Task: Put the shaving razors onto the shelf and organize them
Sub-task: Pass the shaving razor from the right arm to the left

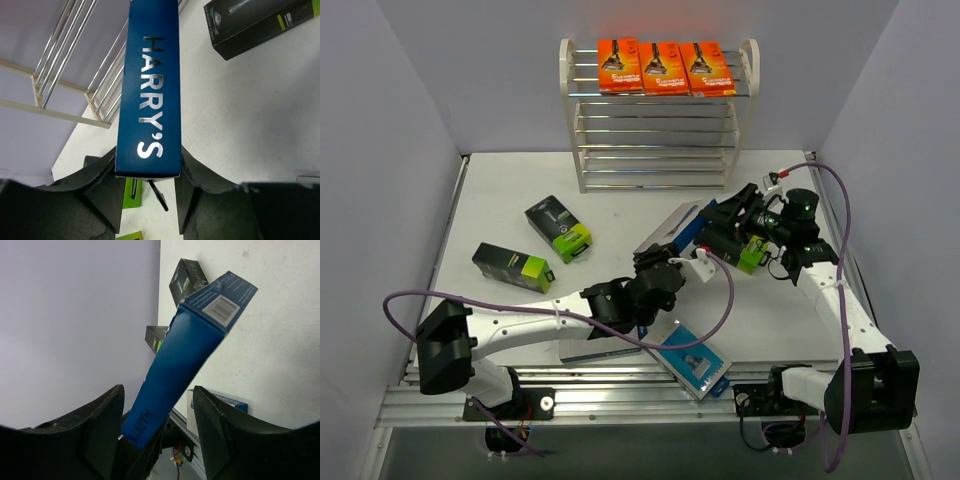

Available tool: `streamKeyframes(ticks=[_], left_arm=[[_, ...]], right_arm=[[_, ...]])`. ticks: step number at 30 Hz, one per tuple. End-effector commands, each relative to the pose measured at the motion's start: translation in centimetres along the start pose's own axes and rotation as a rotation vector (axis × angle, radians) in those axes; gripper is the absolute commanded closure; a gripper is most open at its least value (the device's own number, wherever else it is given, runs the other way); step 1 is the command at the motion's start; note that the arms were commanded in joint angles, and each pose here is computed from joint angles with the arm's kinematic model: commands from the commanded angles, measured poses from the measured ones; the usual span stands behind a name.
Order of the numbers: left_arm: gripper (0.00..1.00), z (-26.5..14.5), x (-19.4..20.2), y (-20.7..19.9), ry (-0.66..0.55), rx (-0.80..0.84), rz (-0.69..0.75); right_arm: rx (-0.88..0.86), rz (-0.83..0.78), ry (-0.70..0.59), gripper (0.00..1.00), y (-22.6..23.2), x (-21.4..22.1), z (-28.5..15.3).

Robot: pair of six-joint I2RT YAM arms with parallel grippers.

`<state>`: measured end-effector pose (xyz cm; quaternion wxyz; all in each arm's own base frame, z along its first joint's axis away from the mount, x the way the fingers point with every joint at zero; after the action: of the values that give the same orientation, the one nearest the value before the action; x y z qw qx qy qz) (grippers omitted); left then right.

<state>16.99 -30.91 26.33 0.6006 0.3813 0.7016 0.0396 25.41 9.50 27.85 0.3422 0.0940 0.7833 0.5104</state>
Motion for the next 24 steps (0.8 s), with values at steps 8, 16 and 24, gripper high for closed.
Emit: streamKeyframes(ticks=[8, 16, 24], left_arm=[[0.96, -2.7, 0.3, 6.0, -0.007, -0.012, -0.463], [0.98, -4.0, 3.5, 12.4, 0.008, 0.079, -1.031], [0.98, -5.1, 5.6, 17.5, -0.122, 0.176, -1.532]], right_arm=[[-0.06, -0.086, -0.038, 0.41, 1.1, -0.8, -0.9], [-0.044, -0.074, -0.063, 0.37, 0.2, -0.6, -1.0], [-0.125, -0.156, -0.11, 0.34, 1.3, 0.0, -1.6]])
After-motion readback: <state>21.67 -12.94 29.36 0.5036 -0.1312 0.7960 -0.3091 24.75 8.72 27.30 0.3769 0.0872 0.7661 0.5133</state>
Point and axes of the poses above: each gripper's point midway between its finger pads, its own z axis out along the fingers, its own y axis along the line the jaws close on, x = y × z, the point moved 10 cm from there along -z, back along the fingers, and after that the axes turned 11 degrees about -z, right-handed, at the moved point
